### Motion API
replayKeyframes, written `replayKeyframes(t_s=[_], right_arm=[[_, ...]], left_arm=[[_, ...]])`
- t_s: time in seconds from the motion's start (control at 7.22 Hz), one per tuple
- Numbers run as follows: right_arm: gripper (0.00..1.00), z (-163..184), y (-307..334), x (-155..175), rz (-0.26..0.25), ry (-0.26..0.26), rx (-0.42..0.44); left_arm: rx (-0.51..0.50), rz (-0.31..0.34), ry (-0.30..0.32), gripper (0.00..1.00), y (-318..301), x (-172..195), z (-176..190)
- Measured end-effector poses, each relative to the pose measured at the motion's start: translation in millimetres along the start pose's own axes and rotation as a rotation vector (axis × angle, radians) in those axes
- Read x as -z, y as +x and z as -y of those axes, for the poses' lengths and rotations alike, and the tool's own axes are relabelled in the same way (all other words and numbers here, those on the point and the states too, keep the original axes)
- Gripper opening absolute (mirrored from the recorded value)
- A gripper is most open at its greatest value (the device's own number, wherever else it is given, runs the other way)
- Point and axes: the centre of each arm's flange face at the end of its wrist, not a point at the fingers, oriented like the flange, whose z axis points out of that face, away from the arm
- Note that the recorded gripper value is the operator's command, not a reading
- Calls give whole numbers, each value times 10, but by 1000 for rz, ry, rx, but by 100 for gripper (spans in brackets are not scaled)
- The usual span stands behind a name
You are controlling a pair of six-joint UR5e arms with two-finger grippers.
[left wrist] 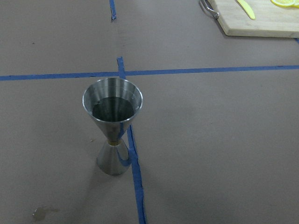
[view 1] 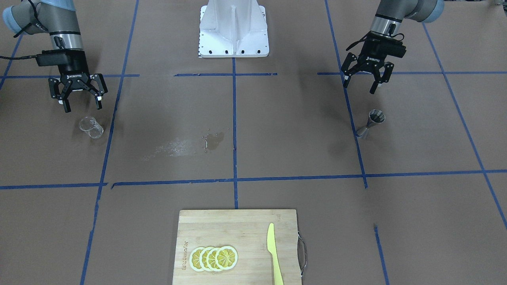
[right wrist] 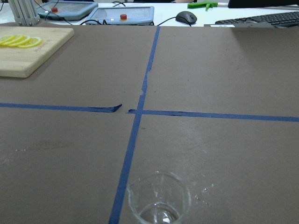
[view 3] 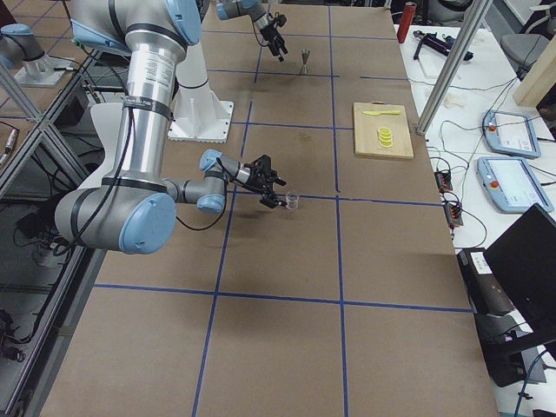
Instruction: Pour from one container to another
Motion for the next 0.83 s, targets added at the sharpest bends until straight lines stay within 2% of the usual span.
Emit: replayKeyframes(t_s=[0.28,0.55,0.69,0.83], right_arm=[[100,-3,74,217,37,-150,3],[100,134,67,636,103,-352,-12],[100,275,53,811,115,-454,-31],[100,510,13,961,103,-556,-68]], left_arm=[[6,-45,-68,100,110,137,13],[-1,-57,-184,100,205,395,39],[-7,-47,-252,100,282,528,59],[-13,-24,-318,100,372,652,87]])
